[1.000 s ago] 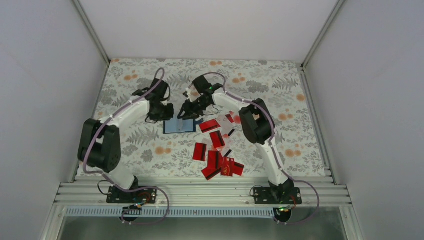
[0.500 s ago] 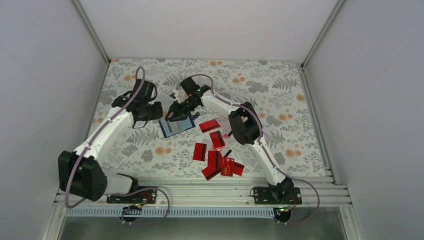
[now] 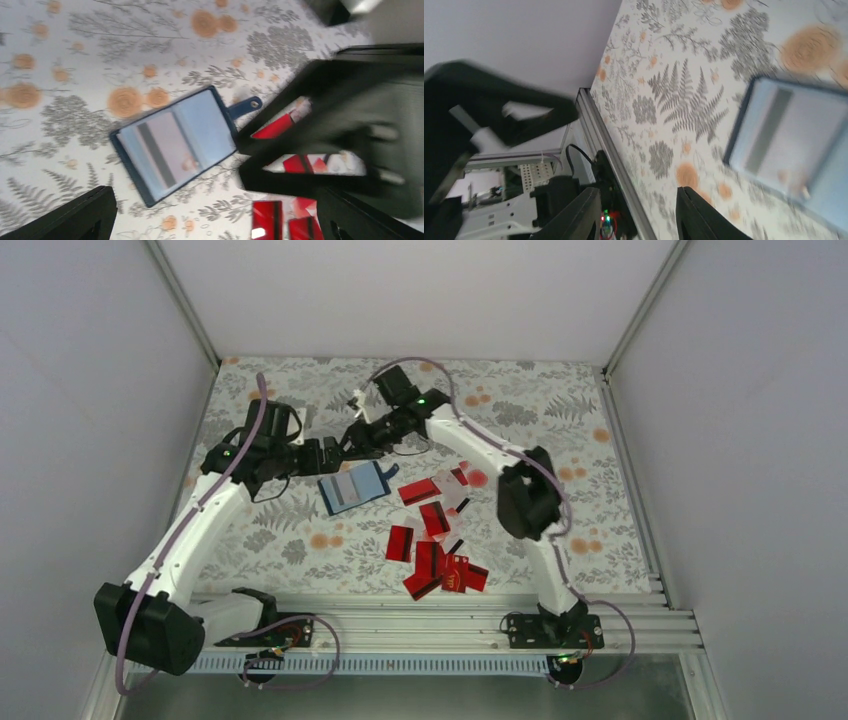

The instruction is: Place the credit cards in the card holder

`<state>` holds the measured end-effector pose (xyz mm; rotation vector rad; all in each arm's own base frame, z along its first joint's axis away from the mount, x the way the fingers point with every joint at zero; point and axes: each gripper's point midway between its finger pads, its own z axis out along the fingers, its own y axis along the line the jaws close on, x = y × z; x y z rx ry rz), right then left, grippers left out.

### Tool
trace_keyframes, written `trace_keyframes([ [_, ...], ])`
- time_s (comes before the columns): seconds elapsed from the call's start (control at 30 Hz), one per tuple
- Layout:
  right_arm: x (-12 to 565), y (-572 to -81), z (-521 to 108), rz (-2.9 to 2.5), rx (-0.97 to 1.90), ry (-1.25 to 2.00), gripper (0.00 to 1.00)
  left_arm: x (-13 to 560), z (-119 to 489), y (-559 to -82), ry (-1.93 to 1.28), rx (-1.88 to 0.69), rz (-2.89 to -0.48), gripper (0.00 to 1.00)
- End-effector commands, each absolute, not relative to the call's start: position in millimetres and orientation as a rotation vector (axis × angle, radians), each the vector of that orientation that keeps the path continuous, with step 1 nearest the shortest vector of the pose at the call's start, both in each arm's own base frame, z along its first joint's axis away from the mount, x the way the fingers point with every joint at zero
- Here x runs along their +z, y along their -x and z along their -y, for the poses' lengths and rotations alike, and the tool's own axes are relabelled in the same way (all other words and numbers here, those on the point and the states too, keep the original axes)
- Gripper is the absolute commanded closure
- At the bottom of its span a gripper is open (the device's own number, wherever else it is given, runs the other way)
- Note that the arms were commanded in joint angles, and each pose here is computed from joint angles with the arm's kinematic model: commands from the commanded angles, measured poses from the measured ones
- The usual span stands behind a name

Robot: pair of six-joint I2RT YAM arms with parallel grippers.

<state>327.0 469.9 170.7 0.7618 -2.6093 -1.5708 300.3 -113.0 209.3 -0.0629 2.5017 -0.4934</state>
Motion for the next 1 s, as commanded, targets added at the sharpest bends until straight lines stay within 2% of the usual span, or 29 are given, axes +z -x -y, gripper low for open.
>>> trace_keyframes([
  [0.0, 203.2, -322.7, -408.8, 2.827, -1.497, -0.786, 0.60, 207.9, 143.0, -290.6, -0.053, -0.738, -2.479, 0.02],
  [0.23, 173.0, -272.1, -309.9, 2.943, -1.379, -0.538, 0.52, 180.0, 181.1, -245.5, -0.244, -0.910, -2.514, 0.15],
  [0.47, 138.3, -182.3, -255.0, 2.823, -1.327, -0.278, 0.27, 151.9, 238.1, -211.9, -0.477, -0.974, -2.573, 0.31],
  [0.57, 123.9, -150.0, -234.4, 2.780, -1.273, -0.185, 0.20, 142.5, 268.8, -194.7, -0.625, -0.965, -2.590, 0.40],
  [0.7, 104.3, -120.3, -215.2, 2.737, -1.228, -0.084, 0.14, 121.0, 301.3, -176.6, -0.778, -0.912, -2.633, 0.51],
  [0.77, 94.7, -108.2, -213.2, 2.682, -1.253, -0.040, 0.10, 106.4, 311.0, -171.6, -0.813, -0.862, -2.667, 0.53],
  [0.97, 80.1, -96.0, -215.5, 2.596, -1.344, 0.085, 0.10, 68.7, 325.3, -153.0, -0.875, -0.807, -2.780, 0.57],
])
